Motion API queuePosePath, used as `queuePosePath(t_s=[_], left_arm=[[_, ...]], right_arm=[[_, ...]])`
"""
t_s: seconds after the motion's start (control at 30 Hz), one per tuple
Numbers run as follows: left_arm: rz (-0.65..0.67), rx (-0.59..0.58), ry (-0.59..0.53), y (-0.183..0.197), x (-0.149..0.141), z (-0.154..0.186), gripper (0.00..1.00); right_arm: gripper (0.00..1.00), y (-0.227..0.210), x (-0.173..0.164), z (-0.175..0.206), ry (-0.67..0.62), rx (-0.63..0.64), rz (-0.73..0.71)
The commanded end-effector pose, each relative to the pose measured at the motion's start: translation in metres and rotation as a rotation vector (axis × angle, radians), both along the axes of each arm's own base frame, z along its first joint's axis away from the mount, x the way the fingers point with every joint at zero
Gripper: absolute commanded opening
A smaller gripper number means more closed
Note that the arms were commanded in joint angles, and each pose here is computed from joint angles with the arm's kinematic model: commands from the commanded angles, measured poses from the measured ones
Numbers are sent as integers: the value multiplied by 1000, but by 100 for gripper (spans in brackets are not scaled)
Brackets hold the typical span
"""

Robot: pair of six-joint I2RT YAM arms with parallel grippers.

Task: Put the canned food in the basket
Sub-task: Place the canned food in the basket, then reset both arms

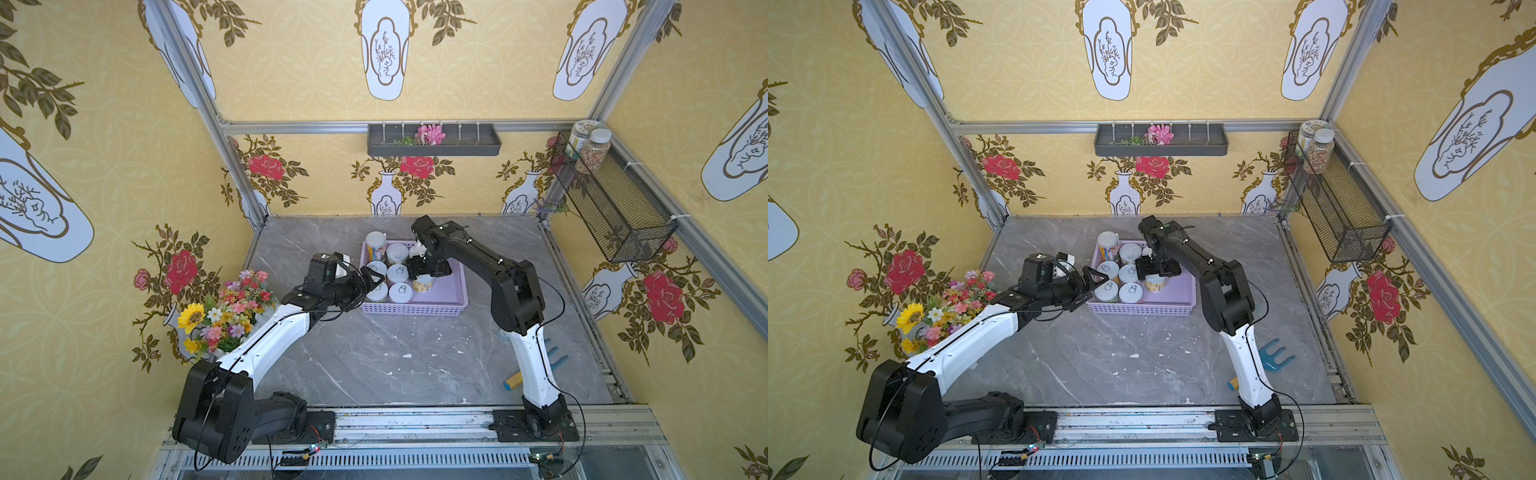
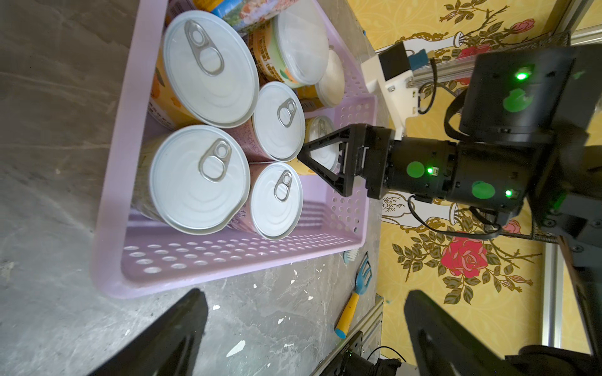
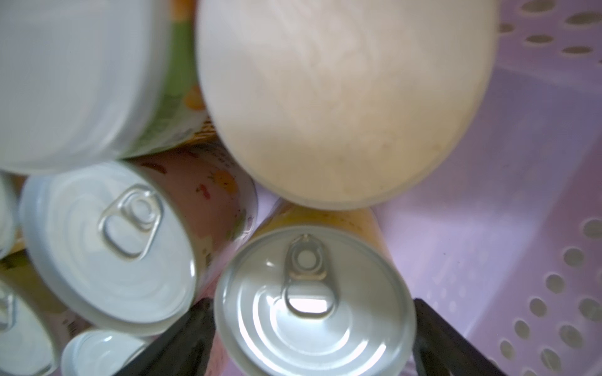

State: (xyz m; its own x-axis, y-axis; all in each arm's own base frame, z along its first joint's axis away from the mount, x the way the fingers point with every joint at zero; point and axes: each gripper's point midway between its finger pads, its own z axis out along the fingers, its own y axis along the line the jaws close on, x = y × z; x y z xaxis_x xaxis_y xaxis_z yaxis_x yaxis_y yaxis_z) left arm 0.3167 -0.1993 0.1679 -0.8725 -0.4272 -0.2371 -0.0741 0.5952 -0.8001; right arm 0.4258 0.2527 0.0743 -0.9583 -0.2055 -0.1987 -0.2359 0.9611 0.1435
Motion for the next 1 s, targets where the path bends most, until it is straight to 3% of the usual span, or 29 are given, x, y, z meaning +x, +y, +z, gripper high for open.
queuePosePath(t_s=[0.0,0.43,0.83,0.97], left_arm=[[3,36,-13,3,4,0,100],[52,189,-111,23,21,12,100],[85,189,-217,32,13,14,100],[152,208,-264,46,20,22,100]], right_arm=[[97,7,2,22,-53,48,12],[97,-17,-42,80,-177,134,-15],[97,-35,-99,86,-199,243,-36],[97,-57,-103,87,-251,194,-90]])
